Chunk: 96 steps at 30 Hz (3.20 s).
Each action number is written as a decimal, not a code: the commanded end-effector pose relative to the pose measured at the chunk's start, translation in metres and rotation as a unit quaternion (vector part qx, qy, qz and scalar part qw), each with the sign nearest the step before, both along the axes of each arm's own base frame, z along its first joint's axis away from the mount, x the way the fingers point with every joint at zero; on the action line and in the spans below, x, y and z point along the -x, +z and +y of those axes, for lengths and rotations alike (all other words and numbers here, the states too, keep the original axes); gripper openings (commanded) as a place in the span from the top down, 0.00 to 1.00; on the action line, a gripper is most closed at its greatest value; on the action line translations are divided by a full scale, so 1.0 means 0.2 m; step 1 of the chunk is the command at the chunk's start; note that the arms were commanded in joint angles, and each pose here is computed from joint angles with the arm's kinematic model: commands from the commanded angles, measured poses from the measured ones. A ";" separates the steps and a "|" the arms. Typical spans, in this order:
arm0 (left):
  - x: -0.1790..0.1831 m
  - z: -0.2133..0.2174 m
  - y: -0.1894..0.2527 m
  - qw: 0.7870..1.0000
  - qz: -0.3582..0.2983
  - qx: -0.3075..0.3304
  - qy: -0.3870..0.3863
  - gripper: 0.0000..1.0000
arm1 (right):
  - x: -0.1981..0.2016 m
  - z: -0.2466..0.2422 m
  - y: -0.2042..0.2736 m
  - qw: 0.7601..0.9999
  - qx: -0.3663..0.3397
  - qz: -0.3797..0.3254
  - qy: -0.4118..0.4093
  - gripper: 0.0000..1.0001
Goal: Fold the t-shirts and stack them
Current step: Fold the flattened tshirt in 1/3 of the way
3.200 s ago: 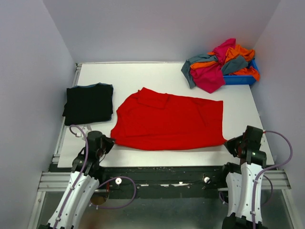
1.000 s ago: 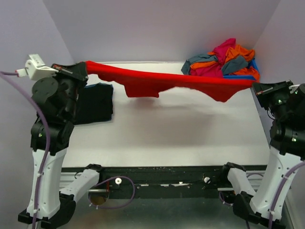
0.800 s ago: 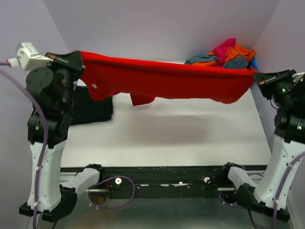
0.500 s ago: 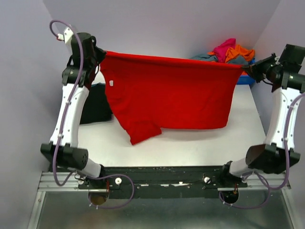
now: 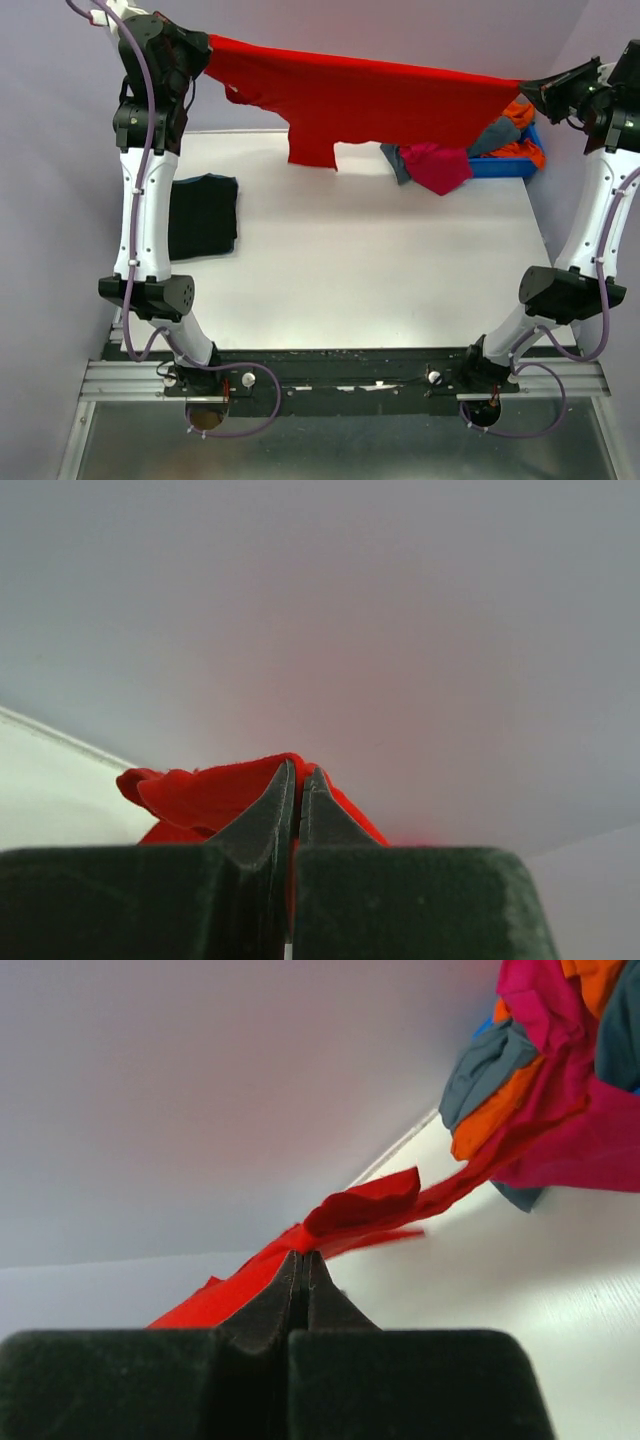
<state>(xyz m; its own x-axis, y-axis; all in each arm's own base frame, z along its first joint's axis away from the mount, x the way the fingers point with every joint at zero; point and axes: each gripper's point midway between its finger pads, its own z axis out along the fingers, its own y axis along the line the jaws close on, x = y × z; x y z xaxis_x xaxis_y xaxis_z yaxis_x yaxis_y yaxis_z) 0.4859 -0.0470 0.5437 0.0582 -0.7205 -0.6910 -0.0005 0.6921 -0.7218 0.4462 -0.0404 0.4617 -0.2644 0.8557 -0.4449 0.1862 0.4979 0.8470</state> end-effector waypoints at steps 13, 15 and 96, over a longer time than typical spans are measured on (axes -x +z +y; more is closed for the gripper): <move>0.37 0.13 -0.85 0.993 0.113 0.008 0.016 1.00 | 0.28 0.01 -0.99 0.987 -0.033 0.158 0.011 0.99; 0.48 0.10 -1.11 0.988 0.154 0.018 -0.004 1.00 | 0.37 0.04 -1.11 0.982 -0.034 0.183 0.014 0.99; 0.50 -0.07 -2.42 0.882 0.436 -0.161 -0.079 0.45 | 0.40 2.09 -1.88 0.838 0.197 0.114 0.495 0.67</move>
